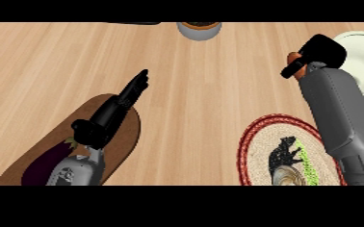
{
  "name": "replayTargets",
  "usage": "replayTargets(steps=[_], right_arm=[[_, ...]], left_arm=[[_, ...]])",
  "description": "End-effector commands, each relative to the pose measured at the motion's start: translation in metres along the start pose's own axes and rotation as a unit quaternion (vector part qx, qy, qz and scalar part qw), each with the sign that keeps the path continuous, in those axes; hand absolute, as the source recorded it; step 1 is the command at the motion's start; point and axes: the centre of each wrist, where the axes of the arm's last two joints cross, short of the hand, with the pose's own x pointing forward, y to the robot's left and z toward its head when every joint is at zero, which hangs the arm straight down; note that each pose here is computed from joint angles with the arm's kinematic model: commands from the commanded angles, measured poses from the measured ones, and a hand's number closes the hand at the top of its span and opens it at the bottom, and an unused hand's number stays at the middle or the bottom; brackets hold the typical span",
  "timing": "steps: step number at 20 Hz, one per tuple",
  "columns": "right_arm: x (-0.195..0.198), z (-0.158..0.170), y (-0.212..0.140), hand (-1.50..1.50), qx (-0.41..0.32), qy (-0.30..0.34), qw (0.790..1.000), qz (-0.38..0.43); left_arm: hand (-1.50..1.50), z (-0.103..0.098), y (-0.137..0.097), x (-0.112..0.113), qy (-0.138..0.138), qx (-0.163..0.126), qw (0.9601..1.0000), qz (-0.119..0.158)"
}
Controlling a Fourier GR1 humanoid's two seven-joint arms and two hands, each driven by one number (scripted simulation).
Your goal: Pick the sweet potato from the placemat and place it in the bowl
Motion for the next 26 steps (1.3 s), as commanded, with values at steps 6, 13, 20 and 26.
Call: replayTargets(steps=[6,13,20,26], right_arm=[[0.044,0.010,-0.071,1.50,-0.226,0.009,0.963,-0.144],[0.020,-0.026,-0.083,1.50,-0.251,0.059,0.945,-0.202],[-0.026,-0.061,-0.074,1.50,-0.283,0.111,0.946,-0.110],[-0.072,-0.082,-0.083,1.50,-0.322,0.124,0.935,-0.079]], left_arm=[[0.00,-0.002,-0.001,-0.008,0.003,0.003,1.0000,-0.007],[0.00,0.005,0.000,0.001,0.008,0.019,0.9998,0.000],[0.00,0.008,0.018,-0.005,-0.005,0.016,0.9998,-0.007],[0.00,-0.001,-0.008,-0.010,0.008,0.029,0.9996,-0.002]])
